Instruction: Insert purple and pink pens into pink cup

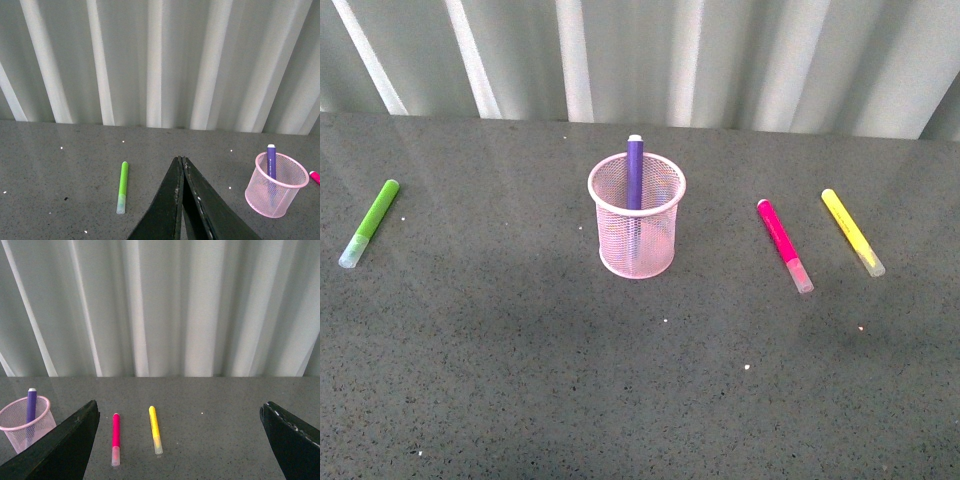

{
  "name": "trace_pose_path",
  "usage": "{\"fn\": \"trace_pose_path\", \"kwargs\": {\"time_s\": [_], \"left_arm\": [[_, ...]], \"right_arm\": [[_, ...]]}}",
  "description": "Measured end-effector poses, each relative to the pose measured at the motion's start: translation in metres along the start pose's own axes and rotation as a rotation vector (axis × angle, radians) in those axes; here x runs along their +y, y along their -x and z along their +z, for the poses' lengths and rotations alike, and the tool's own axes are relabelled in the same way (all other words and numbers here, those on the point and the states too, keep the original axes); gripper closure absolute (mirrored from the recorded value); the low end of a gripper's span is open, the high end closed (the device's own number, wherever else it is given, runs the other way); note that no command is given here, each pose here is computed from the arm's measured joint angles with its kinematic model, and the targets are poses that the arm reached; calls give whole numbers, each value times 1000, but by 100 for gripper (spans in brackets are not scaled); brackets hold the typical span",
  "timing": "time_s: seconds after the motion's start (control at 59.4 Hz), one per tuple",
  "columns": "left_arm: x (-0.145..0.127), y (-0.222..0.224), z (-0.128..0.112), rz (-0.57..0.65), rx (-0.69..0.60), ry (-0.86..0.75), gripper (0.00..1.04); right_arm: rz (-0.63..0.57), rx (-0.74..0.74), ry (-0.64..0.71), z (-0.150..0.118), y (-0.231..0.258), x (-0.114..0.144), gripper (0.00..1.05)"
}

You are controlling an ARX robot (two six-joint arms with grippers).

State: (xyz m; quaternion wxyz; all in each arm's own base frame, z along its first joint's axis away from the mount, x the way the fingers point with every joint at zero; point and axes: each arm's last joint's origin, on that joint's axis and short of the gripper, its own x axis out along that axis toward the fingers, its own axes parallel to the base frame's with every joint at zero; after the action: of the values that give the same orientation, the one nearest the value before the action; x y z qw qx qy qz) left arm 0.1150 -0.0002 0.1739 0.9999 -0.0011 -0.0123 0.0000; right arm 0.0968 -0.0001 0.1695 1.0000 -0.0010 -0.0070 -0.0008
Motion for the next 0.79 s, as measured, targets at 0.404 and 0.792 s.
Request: {"fn": "trace_pose_path", "kwargs": {"time_s": [0.404,0.792], "left_arm": [[0,11,-2,0,16,0,101],[0,18,-3,-2,7,1,100]], "right_arm": [[0,0,0,0,0,0,7],[0,0,0,0,0,0,7]]}}
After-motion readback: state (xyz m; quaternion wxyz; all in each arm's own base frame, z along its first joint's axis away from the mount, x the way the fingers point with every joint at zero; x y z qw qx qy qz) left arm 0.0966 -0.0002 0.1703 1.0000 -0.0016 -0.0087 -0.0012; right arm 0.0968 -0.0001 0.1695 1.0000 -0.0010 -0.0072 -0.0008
